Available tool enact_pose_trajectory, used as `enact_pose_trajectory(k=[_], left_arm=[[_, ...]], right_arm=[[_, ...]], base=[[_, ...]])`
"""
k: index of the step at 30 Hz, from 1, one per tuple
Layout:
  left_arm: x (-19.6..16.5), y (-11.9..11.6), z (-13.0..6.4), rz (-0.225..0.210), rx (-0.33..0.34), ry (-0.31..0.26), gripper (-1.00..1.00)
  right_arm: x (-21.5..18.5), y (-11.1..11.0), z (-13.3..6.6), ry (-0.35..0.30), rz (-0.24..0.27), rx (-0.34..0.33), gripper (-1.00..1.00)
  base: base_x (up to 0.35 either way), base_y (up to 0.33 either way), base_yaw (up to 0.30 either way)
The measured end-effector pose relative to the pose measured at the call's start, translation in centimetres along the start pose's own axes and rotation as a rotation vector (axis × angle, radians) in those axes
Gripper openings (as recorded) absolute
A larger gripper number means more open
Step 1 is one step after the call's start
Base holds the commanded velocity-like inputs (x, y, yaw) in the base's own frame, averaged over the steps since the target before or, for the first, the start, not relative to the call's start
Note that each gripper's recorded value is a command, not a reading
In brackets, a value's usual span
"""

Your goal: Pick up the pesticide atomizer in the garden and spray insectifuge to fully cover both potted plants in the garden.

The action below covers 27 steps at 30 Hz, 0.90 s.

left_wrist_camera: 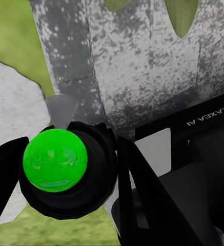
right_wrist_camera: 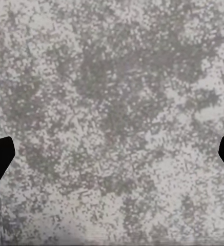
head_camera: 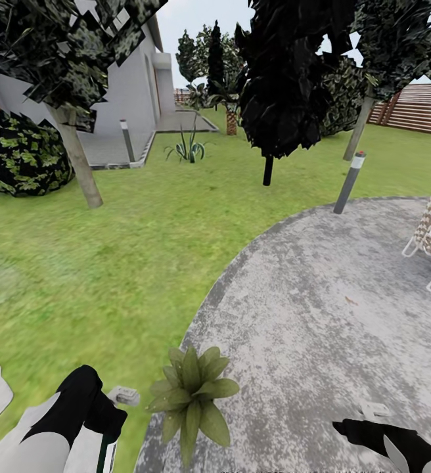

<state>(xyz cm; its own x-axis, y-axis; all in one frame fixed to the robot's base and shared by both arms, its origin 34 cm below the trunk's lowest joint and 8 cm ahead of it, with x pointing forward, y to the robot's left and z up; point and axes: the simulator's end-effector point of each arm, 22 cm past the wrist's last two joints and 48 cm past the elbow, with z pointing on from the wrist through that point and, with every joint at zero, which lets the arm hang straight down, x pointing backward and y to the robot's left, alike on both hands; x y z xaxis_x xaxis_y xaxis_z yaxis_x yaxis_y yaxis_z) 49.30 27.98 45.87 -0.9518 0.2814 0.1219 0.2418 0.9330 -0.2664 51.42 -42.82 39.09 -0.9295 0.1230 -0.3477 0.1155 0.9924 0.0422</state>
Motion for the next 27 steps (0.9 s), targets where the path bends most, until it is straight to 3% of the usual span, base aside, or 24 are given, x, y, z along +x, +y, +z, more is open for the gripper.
enact_pose_trajectory(k=[11, 27], left_arm=[[0.0, 0.1, 0.3, -0.002, 0.001, 0.006, -1.00], [0.2, 0.2, 0.8, -0.006, 0.004, 0.018, -1.00]], right_arm=[[0.5, -0.1, 0.3, 0.012, 0.000, 0.001, 1.00], [1.1, -0.1, 0.6, 0.025, 0.001, 0.003, 1.00]], base=[[0.081, 0.066, -0.139], [0.033, 0.030, -0.009]])
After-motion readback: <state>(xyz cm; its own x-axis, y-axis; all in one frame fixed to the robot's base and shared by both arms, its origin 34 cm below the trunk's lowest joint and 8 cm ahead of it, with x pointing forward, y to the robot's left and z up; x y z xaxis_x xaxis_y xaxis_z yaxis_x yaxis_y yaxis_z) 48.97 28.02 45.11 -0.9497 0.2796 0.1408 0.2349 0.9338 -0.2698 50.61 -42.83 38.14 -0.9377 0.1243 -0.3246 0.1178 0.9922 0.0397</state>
